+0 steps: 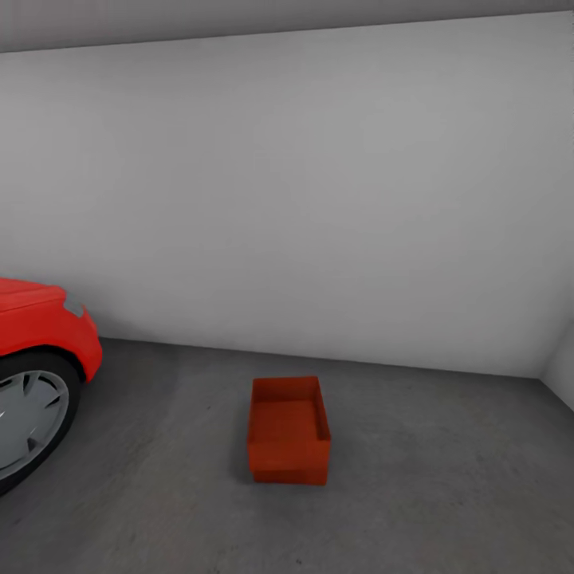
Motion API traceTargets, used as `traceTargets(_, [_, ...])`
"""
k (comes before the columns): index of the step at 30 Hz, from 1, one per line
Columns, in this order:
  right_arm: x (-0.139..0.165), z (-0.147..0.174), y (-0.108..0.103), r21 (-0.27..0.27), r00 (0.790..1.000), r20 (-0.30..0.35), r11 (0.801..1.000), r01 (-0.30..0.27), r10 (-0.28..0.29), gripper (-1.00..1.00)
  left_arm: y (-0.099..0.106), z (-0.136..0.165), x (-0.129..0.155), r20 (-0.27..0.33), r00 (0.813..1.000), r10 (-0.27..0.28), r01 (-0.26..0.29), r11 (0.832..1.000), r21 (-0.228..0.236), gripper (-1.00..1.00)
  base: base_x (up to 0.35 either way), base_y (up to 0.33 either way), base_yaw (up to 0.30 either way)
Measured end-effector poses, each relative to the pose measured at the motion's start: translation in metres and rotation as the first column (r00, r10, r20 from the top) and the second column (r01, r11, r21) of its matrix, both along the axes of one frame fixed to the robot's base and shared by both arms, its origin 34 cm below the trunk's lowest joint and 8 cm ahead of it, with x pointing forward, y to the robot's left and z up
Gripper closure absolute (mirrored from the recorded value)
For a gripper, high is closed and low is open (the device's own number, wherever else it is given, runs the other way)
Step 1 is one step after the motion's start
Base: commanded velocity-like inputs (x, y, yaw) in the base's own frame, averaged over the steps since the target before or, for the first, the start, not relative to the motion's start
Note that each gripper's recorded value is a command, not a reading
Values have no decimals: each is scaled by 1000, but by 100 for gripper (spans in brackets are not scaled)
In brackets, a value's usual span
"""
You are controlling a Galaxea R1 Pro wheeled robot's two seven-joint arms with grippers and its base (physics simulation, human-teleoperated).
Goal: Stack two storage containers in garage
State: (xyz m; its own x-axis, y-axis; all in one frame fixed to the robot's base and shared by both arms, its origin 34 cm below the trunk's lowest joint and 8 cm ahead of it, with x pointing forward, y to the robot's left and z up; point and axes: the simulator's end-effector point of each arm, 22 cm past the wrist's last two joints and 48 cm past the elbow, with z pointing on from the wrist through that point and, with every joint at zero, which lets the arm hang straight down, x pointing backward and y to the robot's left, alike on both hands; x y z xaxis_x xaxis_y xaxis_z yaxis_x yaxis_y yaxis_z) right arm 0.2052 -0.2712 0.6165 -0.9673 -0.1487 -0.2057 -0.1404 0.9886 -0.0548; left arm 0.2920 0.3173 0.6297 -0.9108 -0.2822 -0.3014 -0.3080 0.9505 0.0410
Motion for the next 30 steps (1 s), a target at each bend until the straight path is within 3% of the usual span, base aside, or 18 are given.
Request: traceTargets(30, [18, 5, 2, -2, 999, 48, 1000, 1, -1, -100, 0, 9, 17, 47, 999, 0, 0, 1000, 0, -100, 0, 0, 0])
